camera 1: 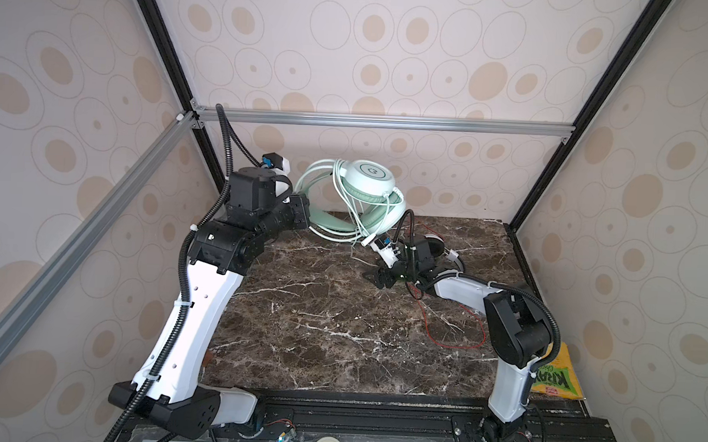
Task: Wrap the headphones
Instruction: 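Raise the headset with the left gripper while the right gripper pulls the cable taut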
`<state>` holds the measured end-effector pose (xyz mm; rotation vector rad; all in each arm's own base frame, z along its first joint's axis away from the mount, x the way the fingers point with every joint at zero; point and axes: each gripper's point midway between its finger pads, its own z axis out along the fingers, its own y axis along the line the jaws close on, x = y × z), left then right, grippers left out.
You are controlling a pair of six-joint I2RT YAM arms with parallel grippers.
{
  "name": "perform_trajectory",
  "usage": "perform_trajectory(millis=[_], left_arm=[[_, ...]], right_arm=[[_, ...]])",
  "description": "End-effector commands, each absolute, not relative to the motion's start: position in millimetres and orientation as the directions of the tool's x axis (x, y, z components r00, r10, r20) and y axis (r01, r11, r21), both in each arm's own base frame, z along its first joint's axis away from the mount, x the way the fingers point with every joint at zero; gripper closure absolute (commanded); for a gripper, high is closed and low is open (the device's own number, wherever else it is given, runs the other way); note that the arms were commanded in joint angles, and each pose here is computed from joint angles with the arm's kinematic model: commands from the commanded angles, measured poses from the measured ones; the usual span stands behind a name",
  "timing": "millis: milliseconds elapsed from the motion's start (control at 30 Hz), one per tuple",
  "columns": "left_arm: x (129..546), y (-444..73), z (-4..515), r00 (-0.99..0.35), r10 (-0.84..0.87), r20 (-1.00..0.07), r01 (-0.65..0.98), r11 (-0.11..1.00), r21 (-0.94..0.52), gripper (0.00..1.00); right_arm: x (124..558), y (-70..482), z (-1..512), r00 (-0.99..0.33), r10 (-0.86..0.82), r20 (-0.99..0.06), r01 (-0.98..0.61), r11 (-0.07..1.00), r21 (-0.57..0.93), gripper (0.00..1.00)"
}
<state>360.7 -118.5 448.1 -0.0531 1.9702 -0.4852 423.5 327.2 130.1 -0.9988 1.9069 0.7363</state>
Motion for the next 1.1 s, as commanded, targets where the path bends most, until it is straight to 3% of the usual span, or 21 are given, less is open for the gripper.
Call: perform_trajectory(millis=[0, 367, 633, 1067], left_arm=[[357, -124, 510, -0.303, -0.338, -0.891, 0.266, 0.868, -0.42, 1.0], [363, -127, 519, -0.293, -0.342, -0.893, 0.278, 0.863, -0.422, 1.0], [365, -129, 530, -0.283, -0.349, -0.893, 0.294, 0.855, -0.427, 1.0], [367, -134, 530, -0.295, -0.342, -0.892, 0.31, 0.849, -0.428, 1.0]], right_arm=[[441, 342, 158, -0.137, -0.354, -0.925, -0.897, 0.44, -0.035, 0.26], [467, 358, 168, -0.025, -0.214, -0.977, -0.881, 0.466, -0.08, 0.31], [444, 379, 176, -0.077, -0.137, -0.988, -0.949, 0.314, 0.031, 0.4], [456, 403, 172, -0.13, -0.104, -0.986, -0.942, 0.323, 0.09, 0.48]])
